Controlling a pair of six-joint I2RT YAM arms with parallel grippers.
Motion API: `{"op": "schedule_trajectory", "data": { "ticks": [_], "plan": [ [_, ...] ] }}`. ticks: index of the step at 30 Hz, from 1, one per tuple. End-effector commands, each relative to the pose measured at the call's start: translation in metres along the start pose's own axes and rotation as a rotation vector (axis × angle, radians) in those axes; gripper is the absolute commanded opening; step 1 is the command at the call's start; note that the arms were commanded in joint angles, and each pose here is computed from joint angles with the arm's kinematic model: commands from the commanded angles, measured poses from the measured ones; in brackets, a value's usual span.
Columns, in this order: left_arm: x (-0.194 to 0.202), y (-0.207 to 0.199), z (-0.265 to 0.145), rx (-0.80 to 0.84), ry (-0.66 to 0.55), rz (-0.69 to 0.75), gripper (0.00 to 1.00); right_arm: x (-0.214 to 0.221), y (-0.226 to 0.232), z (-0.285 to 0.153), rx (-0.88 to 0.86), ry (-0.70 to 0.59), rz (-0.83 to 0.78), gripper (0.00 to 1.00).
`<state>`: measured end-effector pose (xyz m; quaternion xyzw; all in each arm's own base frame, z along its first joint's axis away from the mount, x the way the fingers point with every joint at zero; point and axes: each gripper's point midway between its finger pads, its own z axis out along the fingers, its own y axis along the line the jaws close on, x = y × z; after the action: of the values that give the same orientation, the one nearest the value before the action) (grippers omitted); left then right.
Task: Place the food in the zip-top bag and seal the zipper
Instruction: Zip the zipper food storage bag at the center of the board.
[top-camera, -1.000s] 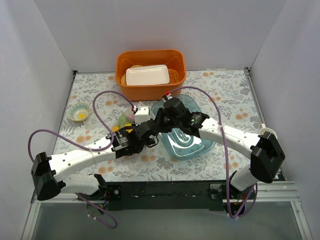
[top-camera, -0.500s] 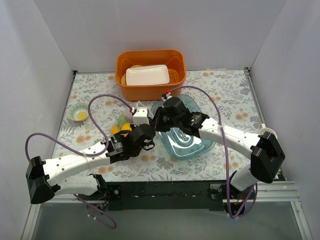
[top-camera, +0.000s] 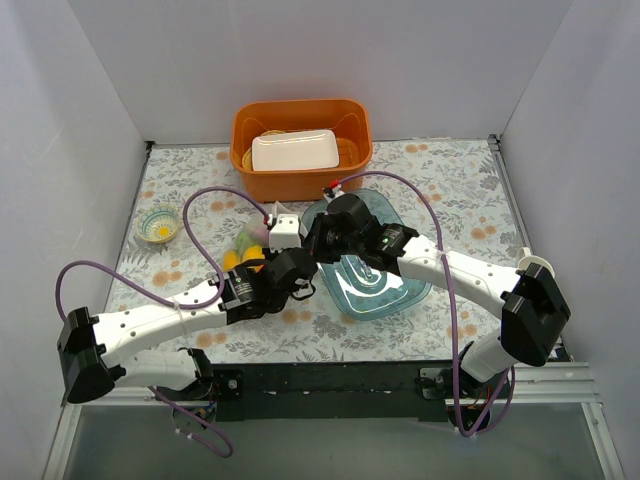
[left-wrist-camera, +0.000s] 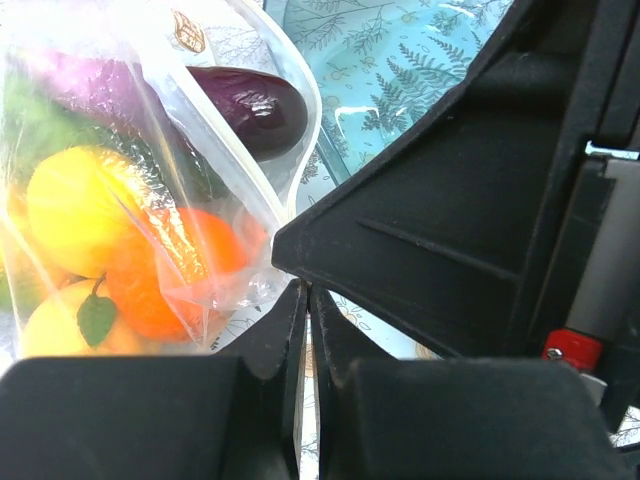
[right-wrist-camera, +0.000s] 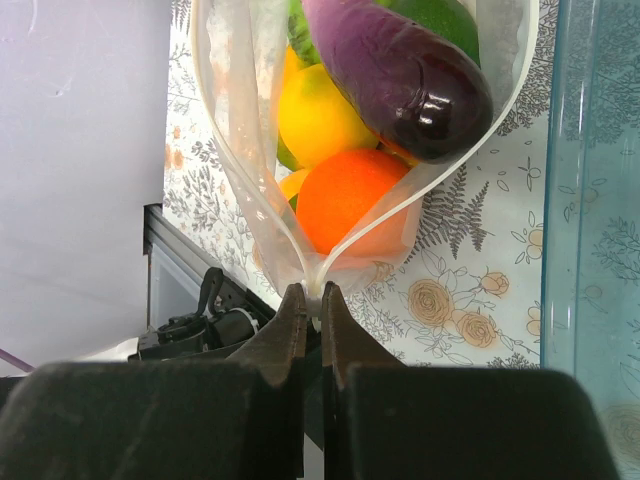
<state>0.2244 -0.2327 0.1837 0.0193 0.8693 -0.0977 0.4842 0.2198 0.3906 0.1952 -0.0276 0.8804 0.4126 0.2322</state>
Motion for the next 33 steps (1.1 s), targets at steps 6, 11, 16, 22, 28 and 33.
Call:
{"op": "schedule_trajectory", "data": {
  "ticks": [6, 11, 16, 22, 28, 33],
  "plan": [
    [-0.038, -0.004, -0.009, -0.021, -0.1, -0.109, 0.0, 0.006, 0.043, -0.013, -0.126, 0.04, -0.018, 0.01],
    [-0.026, 0.002, -0.011, -0.045, -0.056, -0.128, 0.0, -0.002, 0.043, -0.008, -0.126, 0.023, -0.01, 0.01],
    [-0.01, 0.007, -0.013, -0.061, -0.015, -0.136, 0.0, -0.01, 0.041, -0.004, -0.135, 0.013, 0.013, 0.01],
    [0.0, 0.011, -0.021, -0.078, 0.01, -0.146, 0.0, -0.02, 0.041, -0.002, -0.137, -0.007, 0.029, 0.01],
    [0.009, 0.021, -0.034, -0.091, 0.042, -0.157, 0.0, -0.03, 0.038, -0.005, -0.129, -0.039, 0.049, 0.01],
    [0.011, 0.026, -0.043, -0.081, 0.061, -0.176, 0.0, -0.029, 0.034, -0.006, -0.13, -0.058, 0.08, 0.01]
  ]
}}
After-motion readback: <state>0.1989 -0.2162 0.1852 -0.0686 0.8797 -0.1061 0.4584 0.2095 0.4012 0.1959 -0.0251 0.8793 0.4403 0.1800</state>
